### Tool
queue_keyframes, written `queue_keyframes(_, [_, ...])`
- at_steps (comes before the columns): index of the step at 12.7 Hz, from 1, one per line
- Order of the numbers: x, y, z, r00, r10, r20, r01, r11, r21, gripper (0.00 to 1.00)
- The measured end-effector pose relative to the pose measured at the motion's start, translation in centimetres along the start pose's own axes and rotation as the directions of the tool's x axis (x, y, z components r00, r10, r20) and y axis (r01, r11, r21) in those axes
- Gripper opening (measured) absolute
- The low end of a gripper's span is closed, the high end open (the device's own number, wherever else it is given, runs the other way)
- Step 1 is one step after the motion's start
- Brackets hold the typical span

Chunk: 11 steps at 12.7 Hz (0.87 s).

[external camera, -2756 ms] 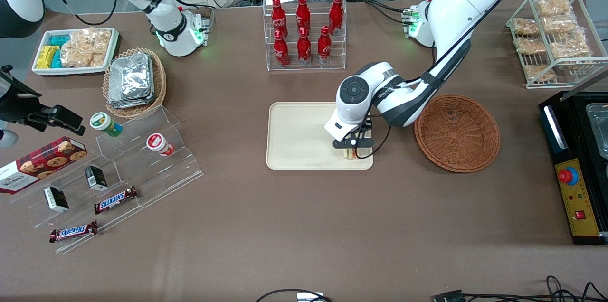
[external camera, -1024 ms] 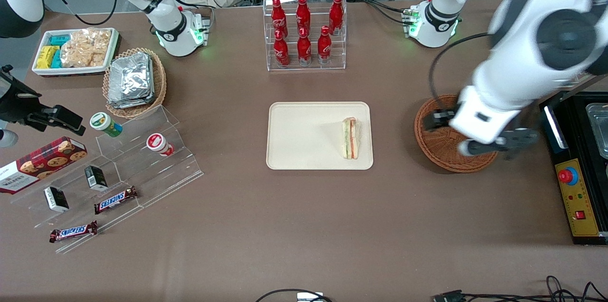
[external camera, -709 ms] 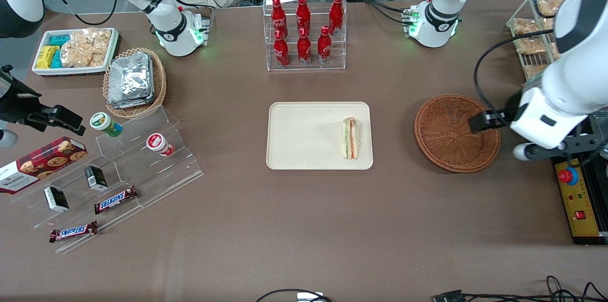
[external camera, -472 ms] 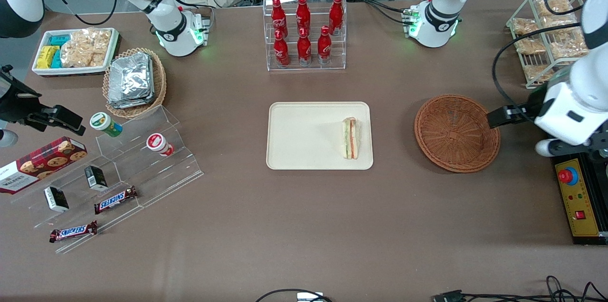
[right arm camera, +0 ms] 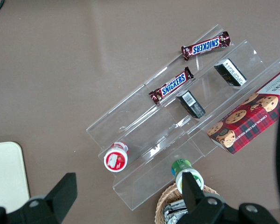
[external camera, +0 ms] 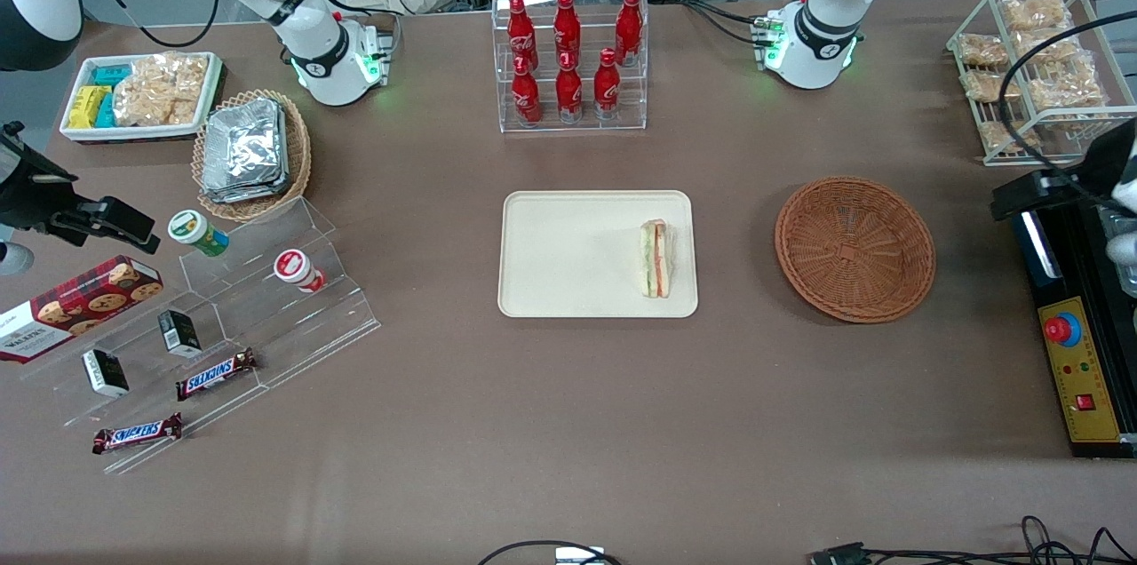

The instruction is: Place sandwich from basket to tray

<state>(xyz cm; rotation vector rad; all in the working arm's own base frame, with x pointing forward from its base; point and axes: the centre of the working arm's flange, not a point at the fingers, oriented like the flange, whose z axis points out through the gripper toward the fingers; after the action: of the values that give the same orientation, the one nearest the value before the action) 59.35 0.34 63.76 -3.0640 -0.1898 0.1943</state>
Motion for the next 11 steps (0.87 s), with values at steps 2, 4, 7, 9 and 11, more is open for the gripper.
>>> queue_keyframes(2, [-0.5, -0.8, -0.3, 1.0, 0.001, -0.001, -0.001, 1.0, 0.011, 1.0])
queue_keyframes(4, [-0.9, -0.9, -0.2, 1.0, 0.01, 0.003, -0.01, 1.0, 0.021, 1.0])
queue_keyframes(7, [-1.1, -0.7, 0.3, 1.0, -0.011, 0.023, 0.01, 1.0, 0.022, 1.0])
queue_keyframes(9, [-1.8, -0.6, 0.4, 0.999, -0.033, 0.033, 0.033, 0.999, 0.011, 1.0])
queue_keyframes(11, [-2.7, -0.5, 0.4, 0.999, -0.049, 0.016, 0.049, 0.999, -0.001, 1.0])
